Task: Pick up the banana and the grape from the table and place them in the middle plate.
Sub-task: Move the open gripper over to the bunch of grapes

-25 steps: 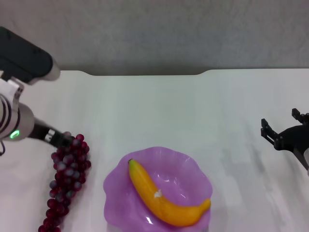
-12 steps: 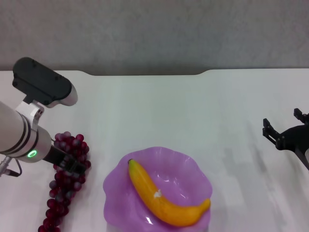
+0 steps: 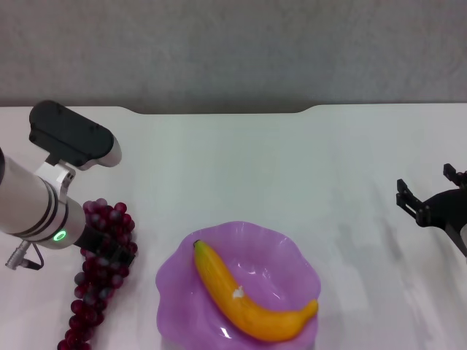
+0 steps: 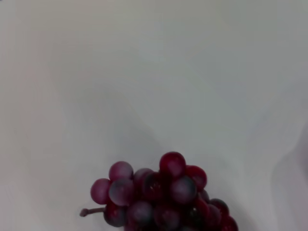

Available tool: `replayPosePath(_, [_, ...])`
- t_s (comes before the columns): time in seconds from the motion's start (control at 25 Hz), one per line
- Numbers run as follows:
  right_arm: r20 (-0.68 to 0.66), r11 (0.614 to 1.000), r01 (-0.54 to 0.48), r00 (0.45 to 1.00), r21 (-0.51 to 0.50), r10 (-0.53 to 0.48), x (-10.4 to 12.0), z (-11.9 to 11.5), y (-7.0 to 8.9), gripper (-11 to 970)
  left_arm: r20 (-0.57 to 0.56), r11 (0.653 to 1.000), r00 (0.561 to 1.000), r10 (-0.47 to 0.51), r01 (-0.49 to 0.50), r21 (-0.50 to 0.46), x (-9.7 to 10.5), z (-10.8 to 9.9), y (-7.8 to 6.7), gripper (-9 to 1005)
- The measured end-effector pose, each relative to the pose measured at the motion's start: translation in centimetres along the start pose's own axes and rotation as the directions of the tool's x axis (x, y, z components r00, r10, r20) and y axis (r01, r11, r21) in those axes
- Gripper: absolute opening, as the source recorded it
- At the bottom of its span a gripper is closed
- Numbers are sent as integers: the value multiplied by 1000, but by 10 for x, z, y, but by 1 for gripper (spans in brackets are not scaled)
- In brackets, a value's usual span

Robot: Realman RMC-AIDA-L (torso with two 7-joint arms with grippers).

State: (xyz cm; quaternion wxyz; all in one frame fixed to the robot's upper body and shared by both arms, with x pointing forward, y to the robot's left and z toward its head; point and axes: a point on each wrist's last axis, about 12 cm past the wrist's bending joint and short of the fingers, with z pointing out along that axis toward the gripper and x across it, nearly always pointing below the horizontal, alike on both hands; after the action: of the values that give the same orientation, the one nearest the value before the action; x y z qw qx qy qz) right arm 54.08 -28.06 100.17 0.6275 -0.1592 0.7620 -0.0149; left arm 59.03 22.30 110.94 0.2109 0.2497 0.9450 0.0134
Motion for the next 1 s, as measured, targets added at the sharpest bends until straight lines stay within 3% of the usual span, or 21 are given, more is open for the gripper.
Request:
replayPosePath(0.44, [2,1000,2,1000,-2,-2,0,0,0,889,27,1000,999,-25,25,6,-1,9,2,783])
replayPosePath(0.68, [3,1000,4,1000,-5,-4,0,0,1,889,30,999,999,-38,38,1,-2,15,5,605])
replayPosePath(1.0, [5,1000,4,1000,-5,-4,0,-1,1,888,52,999,998,-45,46,-13,-2,18,7,457])
